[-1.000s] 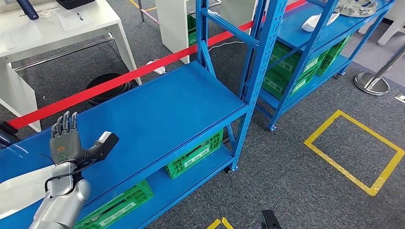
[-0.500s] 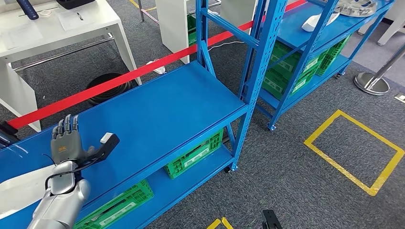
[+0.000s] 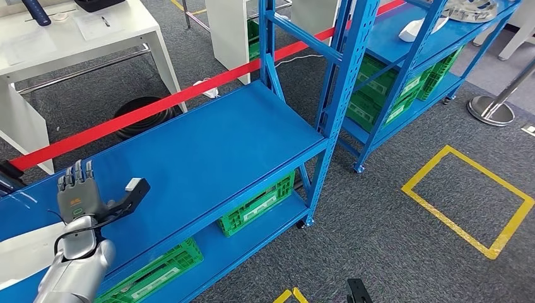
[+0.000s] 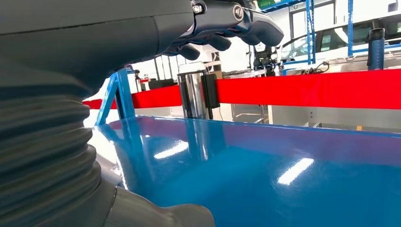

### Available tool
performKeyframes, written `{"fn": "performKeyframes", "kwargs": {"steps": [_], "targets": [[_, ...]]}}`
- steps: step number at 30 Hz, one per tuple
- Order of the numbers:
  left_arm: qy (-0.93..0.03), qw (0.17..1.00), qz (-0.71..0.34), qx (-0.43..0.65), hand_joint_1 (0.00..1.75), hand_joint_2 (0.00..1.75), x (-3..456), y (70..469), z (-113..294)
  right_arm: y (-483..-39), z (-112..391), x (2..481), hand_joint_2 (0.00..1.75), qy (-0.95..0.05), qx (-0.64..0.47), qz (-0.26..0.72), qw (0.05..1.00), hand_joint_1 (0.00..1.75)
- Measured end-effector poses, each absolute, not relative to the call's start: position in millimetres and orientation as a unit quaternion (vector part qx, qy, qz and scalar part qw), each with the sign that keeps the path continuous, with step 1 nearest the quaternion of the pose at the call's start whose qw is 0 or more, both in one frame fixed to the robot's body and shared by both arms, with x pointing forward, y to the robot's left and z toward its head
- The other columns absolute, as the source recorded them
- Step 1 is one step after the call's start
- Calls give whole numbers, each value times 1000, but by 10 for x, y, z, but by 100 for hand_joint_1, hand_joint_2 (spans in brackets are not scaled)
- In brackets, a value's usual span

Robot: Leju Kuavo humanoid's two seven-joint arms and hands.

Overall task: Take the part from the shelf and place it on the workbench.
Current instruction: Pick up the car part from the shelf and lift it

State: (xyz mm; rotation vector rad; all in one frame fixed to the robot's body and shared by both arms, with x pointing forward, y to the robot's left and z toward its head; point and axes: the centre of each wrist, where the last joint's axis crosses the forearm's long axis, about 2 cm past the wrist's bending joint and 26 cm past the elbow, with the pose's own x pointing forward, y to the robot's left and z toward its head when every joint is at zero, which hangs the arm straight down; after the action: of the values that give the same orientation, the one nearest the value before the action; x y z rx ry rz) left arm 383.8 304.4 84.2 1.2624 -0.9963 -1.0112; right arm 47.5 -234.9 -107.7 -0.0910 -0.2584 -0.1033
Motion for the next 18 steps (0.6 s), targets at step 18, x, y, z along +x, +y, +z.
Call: {"fn": "performKeyframes", "kwargs": {"steps": [18], "targets": [[-376, 619, -378, 577, 0, 175, 3618, 3055, 734, -2321, -1073, 471, 0, -127, -50, -68, 988, 0]]}}
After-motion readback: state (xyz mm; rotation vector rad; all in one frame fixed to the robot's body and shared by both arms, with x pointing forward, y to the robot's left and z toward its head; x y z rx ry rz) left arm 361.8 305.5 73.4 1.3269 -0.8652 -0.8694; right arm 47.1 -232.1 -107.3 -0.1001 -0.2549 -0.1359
